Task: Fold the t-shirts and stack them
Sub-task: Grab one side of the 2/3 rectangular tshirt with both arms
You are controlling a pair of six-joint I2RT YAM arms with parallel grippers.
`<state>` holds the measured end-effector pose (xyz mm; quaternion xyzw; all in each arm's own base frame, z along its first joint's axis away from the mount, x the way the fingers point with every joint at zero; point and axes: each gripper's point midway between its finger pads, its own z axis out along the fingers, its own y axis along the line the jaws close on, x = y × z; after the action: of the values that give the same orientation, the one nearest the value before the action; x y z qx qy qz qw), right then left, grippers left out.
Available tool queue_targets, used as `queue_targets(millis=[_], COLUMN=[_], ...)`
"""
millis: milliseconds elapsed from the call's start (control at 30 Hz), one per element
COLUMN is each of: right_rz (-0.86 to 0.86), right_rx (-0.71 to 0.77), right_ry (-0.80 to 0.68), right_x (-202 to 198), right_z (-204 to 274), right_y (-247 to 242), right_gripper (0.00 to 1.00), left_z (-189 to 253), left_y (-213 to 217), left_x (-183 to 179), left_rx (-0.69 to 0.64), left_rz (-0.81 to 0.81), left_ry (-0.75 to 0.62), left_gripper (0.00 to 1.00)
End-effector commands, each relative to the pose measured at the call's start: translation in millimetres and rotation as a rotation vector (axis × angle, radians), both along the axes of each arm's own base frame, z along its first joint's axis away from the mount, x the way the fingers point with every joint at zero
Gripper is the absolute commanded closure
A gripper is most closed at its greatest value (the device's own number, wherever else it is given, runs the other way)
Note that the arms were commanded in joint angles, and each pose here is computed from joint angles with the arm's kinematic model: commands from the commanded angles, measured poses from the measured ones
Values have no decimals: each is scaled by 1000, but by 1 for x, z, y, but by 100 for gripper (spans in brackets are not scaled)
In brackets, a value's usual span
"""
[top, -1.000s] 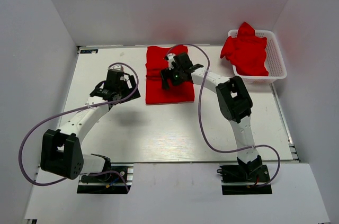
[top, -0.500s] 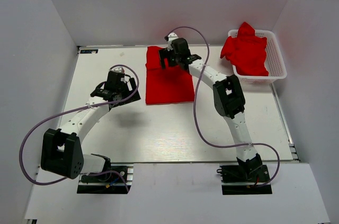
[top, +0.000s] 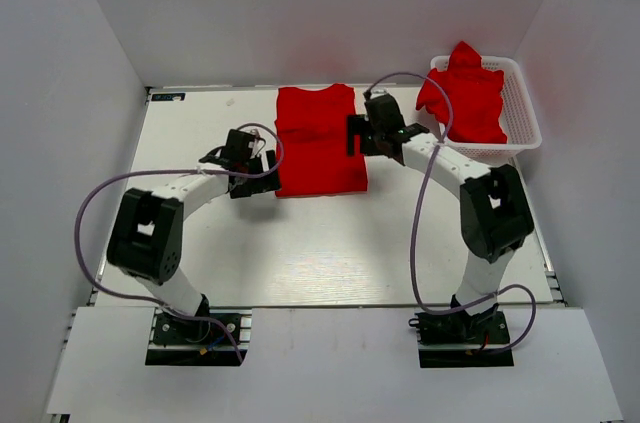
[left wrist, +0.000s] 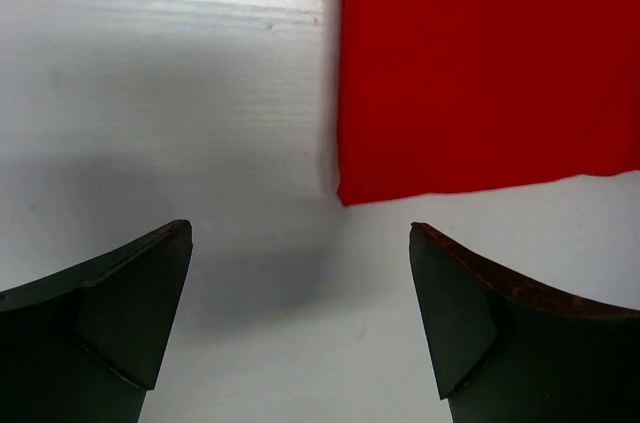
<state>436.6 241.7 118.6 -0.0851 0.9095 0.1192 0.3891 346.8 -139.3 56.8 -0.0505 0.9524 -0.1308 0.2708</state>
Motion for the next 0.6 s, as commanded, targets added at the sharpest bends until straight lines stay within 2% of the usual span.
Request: queue_targets(millis=[0, 200, 233, 267, 467, 567], right_rz=[-79, -70, -61, -53, -40, -36], right_rx=[-36, -36, -27, -27, -14, -13], right_ry=[166, 280, 279, 302, 321, 339], right_x=[-39, -55, -53, -55, -52, -55], right_z=[-39, -72, -73, -80, -94, -100], right_y=[-30, -35, -32, -31, -26, -24], right_gripper=[14, 20, 20, 22, 32, 46], left_z=[9, -11, -9, -15, -46, -49], left_y=[-29, -31, -33, -31, -38, -40], left_x=[20, 34, 37, 37, 33, 33], left_rx=[-38, 53, 48, 60, 79, 74], left_rz=[-97, -87, -86, -81, -103, -108], left_ry=[-59, -24, -40, -28, 25, 33], left_gripper=[0, 3, 6, 12, 32, 41])
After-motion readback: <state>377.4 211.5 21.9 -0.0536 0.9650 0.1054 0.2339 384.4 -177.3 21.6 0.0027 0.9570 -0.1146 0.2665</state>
